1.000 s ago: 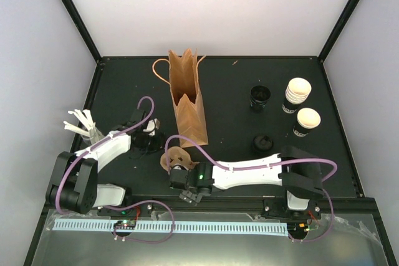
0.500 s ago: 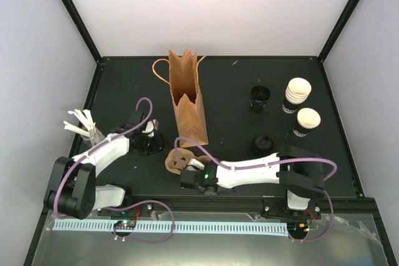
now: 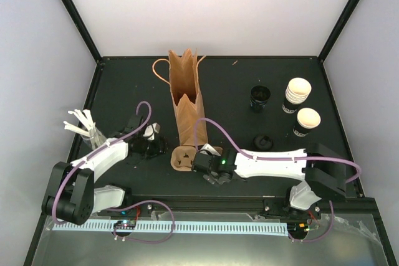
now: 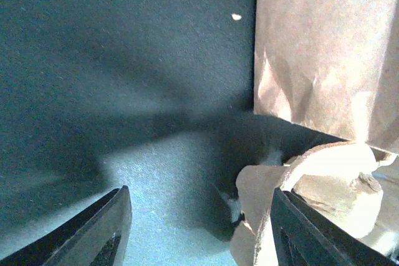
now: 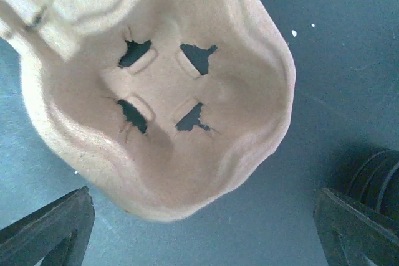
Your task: Pack the takeout coffee
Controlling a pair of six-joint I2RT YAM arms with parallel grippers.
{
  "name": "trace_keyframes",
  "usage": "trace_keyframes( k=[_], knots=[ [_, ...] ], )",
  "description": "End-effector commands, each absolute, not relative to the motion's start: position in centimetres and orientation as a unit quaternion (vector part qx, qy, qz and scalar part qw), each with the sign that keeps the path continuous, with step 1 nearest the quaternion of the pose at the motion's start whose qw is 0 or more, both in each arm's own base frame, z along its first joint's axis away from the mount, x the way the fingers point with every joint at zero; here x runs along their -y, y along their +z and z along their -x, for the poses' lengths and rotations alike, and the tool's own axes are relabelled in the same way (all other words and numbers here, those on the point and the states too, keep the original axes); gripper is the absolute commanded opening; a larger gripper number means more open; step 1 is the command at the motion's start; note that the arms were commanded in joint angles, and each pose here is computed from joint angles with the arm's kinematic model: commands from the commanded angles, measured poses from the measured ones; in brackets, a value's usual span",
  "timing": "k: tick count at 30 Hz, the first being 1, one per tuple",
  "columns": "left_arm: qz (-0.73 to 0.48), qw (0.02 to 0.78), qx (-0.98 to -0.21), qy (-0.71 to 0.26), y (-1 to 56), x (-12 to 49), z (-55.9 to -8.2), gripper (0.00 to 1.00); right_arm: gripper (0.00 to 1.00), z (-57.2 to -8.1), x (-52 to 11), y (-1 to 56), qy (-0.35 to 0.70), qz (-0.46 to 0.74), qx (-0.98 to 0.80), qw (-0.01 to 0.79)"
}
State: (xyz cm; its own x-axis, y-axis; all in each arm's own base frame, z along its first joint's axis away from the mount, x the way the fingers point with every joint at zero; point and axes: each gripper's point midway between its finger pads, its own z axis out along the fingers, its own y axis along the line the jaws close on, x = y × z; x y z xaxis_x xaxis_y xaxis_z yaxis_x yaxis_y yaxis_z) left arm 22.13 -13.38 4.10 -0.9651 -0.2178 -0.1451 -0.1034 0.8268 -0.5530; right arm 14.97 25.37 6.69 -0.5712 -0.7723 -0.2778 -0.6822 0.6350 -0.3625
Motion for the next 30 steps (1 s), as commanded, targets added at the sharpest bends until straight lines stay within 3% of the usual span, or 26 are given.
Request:
trace_keyframes(
  k=[1, 11, 30],
  knots=[
    [0.075, 0.111, -0.936, -0.324, 5.3, 14.5, -22.3, 0.64, 0.99, -14.1, -26.4, 8.3, -0.054, 0.43, -0.875, 0.213],
    [0.058, 0.116, -0.928, -0.35, 6.3, 15.3, -21.8, 0.65, 1.0, -12.6, -28.3, 13.5, 0.06, 0.44, -0.863, 0.242],
    [0.026, 0.118, -0.904, -0.409, 8.1, 17.3, -19.5, 0.63, 1.0, -16.1, -27.0, 19.1, 0.142, 0.274, -0.916, 0.258]
  ],
)
